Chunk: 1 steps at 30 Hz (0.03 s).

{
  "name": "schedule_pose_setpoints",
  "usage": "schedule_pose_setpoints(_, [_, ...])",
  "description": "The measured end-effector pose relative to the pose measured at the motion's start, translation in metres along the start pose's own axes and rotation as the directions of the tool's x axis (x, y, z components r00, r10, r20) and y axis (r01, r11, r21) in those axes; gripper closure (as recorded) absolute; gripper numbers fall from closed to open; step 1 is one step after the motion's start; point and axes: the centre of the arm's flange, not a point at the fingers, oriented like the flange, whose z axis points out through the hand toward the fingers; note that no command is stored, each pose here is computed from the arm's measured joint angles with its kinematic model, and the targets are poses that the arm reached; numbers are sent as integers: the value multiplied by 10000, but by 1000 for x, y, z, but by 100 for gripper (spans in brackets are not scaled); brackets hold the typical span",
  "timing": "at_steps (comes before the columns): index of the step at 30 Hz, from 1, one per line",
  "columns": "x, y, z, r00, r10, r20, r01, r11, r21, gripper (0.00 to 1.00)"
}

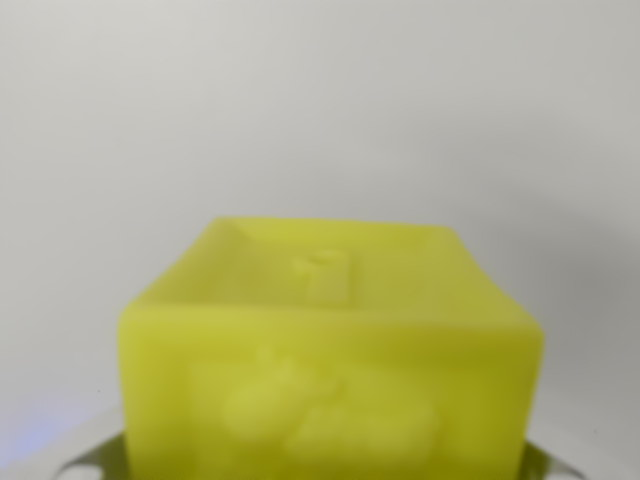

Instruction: Pick yellow cube

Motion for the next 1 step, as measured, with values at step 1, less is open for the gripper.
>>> schedule_pose_setpoints(1, [0,0,0,10000,0,0,0,10000,0,100])
